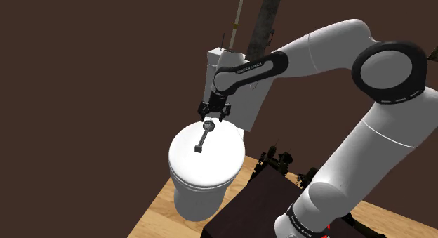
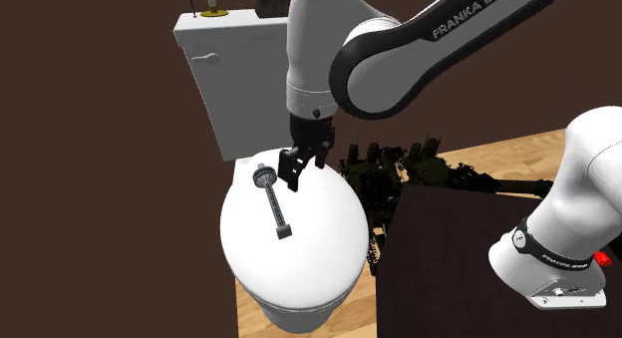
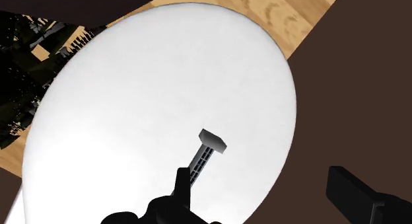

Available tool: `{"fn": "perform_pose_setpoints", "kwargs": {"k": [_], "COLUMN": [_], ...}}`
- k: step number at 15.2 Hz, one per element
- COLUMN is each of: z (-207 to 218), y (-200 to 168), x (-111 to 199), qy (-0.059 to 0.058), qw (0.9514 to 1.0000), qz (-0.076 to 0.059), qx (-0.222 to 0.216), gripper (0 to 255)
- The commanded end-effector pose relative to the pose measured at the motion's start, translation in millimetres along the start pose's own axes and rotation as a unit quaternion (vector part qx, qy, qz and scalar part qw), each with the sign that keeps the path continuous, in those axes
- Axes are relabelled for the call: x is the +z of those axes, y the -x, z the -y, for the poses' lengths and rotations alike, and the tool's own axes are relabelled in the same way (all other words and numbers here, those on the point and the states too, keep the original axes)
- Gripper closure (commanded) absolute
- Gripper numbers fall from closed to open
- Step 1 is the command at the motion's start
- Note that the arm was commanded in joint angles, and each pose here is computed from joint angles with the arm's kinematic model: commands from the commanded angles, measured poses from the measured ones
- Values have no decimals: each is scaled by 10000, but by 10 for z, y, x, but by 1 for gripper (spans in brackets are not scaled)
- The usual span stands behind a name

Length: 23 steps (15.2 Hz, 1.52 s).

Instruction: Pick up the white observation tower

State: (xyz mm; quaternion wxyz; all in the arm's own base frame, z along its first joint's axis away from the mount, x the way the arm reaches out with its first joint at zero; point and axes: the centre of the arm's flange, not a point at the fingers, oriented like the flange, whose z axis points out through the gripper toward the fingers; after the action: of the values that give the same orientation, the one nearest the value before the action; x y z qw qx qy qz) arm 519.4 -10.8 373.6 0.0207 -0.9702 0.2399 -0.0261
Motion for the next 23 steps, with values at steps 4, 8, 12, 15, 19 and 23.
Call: {"fn": "perform_pose_setpoints", "kwargs": {"k": [4, 8, 12, 15, 19, 23], "z": [-37, -100, -202, -303, -472, -646], "y": [-469, -816, -1158, -1408, -1732, -1999], "x": [520, 904, 1284, 1566, 1939, 2255], "qy": [117, 210, 303, 371, 463, 540], "qw": [9982, 9942, 9880, 9819, 9718, 9614], "qz": [-42, -72, -102, -124, -154, -179], "qx": [590, 1052, 1512, 1854, 2307, 2693], "gripper": [0, 0, 0, 0, 0, 0]}}
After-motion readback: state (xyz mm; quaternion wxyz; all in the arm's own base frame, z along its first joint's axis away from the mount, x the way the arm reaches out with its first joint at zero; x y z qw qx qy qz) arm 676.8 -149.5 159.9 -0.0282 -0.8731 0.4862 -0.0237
